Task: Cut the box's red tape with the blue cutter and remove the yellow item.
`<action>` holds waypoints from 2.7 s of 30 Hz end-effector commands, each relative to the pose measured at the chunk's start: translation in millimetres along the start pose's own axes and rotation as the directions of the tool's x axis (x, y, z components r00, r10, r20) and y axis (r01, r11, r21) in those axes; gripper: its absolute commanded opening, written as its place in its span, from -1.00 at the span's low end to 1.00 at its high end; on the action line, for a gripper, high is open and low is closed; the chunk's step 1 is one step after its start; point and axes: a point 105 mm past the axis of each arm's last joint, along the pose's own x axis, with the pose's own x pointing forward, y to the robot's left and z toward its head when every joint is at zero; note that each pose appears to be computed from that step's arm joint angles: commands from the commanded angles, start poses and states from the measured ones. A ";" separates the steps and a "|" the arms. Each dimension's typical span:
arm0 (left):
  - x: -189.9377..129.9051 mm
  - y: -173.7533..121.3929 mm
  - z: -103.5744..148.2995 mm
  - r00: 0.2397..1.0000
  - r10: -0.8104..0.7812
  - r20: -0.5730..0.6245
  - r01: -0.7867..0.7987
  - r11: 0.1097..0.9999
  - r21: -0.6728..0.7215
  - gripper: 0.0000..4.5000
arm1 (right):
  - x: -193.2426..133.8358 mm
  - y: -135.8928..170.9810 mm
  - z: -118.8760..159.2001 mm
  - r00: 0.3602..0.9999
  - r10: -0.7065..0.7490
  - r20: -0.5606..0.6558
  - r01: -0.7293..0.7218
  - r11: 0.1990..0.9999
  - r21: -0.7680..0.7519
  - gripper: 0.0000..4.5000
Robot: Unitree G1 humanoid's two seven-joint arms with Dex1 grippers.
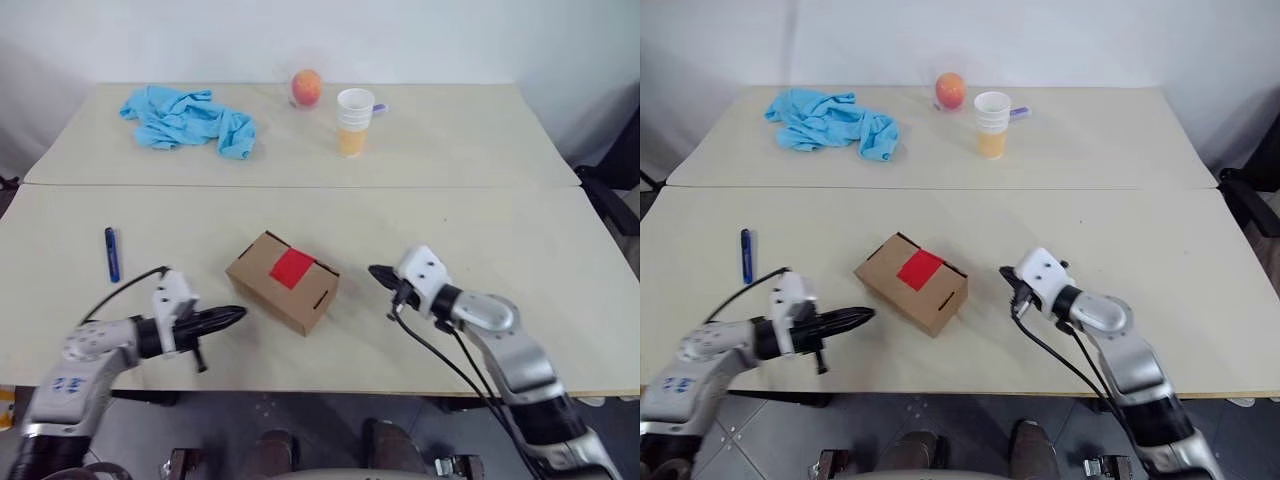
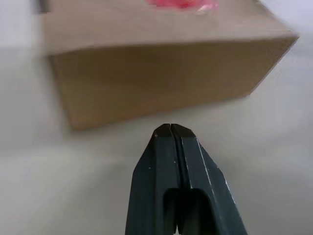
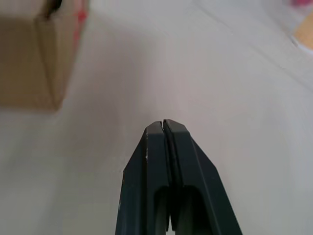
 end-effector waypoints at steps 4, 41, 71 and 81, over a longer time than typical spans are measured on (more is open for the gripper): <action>41.9 -7.4 11.9 0.998 -0.049 0.027 0.048 0.998 0.033 -1.00 | 26.8 9.5 2.1 0.986 0.150 0.073 -0.149 0.989 -0.017 -0.98; 97.5 -59.1 11.1 0.977 -0.200 0.070 0.197 0.979 0.047 -1.00 | -70.3 -49.2 -48.0 0.973 0.205 -0.104 -0.207 0.978 -0.013 -0.98; -281.7 26.1 -45.4 0.210 0.971 0.113 -0.933 0.234 -0.274 0.99 | -112.5 -10.1 86.4 0.796 0.319 0.514 -0.337 0.939 -0.061 1.00; -186.5 97.7 -5.0 0.264 0.964 0.025 -0.908 0.257 -0.331 0.99 | -109.9 -7.4 108.9 0.771 0.338 0.540 -0.380 0.924 -0.037 1.00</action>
